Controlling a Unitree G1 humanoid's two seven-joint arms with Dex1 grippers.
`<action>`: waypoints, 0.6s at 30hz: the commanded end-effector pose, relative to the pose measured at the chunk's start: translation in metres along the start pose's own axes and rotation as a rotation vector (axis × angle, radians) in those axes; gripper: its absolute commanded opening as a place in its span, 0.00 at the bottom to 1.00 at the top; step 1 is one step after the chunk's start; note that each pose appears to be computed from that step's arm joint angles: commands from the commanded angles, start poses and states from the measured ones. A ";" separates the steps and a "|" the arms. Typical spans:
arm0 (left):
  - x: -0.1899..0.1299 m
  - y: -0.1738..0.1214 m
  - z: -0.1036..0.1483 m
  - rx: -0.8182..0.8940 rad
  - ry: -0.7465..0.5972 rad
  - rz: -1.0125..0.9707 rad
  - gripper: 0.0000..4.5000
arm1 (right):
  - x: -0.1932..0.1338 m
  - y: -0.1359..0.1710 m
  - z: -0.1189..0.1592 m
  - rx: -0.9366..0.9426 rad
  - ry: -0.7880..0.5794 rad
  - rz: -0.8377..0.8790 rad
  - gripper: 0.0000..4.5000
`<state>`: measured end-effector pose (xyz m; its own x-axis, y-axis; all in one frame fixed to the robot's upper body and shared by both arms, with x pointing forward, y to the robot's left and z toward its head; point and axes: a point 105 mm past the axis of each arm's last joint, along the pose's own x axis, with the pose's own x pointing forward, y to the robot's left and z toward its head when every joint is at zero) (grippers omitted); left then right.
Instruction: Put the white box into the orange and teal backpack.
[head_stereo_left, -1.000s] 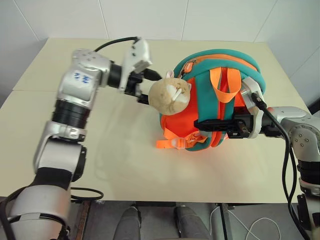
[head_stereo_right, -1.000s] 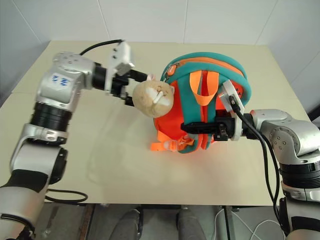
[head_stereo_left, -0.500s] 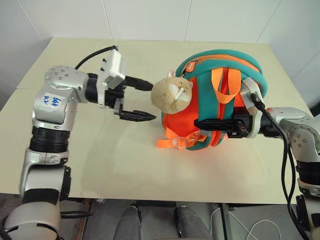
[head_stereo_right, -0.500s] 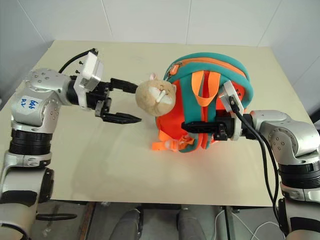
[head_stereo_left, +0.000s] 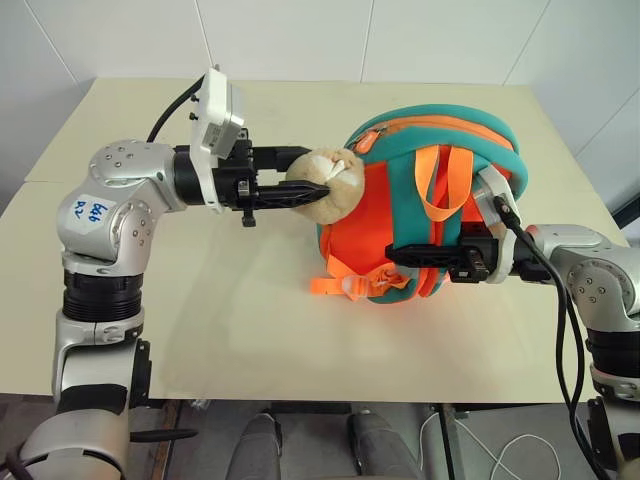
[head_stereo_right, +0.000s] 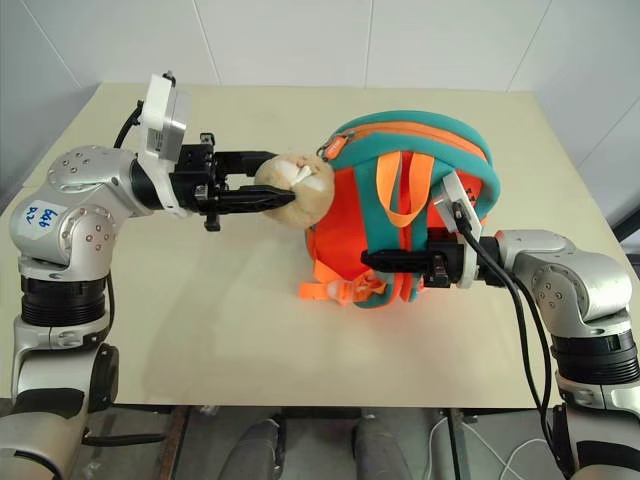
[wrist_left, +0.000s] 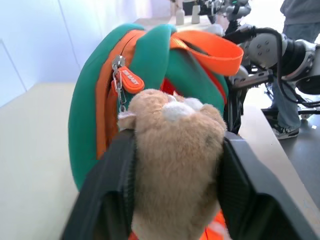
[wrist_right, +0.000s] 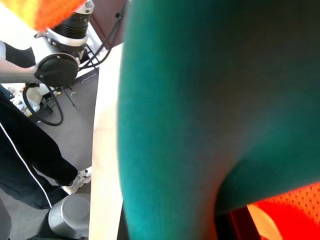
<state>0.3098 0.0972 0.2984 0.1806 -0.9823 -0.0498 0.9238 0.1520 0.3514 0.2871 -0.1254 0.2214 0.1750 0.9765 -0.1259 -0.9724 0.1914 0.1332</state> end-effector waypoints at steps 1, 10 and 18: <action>-0.018 0.011 0.004 0.051 0.035 0.061 0.21 | -0.002 0.005 0.010 -0.044 -0.024 0.005 0.00; -0.087 0.049 -0.074 0.048 0.364 0.267 0.17 | -0.007 0.009 0.007 -0.041 -0.027 -0.024 0.00; -0.017 0.016 -0.154 -0.008 0.335 0.114 0.17 | -0.003 0.015 -0.001 -0.016 -0.050 -0.054 0.00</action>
<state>0.3721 0.1336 0.1702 0.3657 -0.8889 -0.2760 0.8992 0.2610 0.3511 0.2772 -0.1266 0.2119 0.2347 0.9647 -0.1194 -0.9566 0.2511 0.1482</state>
